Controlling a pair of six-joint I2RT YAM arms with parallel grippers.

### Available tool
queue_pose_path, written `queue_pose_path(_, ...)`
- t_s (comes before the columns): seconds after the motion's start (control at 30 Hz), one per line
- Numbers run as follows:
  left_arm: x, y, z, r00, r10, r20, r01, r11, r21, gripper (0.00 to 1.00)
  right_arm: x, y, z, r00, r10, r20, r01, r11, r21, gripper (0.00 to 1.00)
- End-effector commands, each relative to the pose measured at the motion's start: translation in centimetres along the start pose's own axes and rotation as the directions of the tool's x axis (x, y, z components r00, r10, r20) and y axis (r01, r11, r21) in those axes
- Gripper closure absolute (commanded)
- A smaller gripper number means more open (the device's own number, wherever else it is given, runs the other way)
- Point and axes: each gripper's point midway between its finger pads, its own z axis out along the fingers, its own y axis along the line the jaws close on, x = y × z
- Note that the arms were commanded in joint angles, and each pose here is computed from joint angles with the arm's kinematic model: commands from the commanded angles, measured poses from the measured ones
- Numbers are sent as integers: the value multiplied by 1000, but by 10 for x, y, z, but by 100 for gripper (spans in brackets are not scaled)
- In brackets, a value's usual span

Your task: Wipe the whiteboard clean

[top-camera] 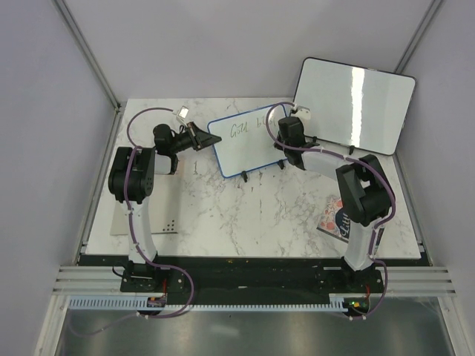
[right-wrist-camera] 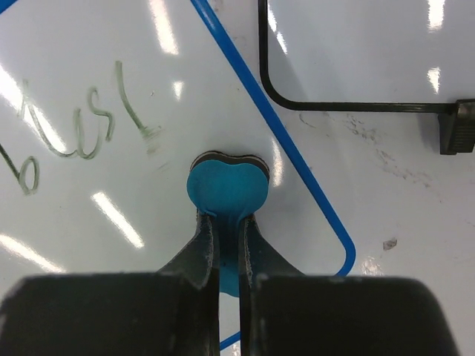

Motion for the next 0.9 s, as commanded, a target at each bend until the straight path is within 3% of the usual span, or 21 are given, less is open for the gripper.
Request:
queue_pose_path(0.0,36,-21,1,987,55,-148,-40,994,99,98,88,-90,-1,969,-70,-236,134,954,267,100)
queue_pose_path(0.33,37,-20,1,987,53,-149,-38,994,100,98,99,-84,-13,967,-45,-252,103,969,223,100)
queue_pose_path(0.6,40,-21,2,986,54,-157,-38,994,104,98,101,-5,-11,957,-166,-240,171,985,3,100)
queue_pose_path(0.87,42,-20,3,985,58,-164,-42,994,102,98,109,86,-20,951,-219,-220,165,957,-240,100)
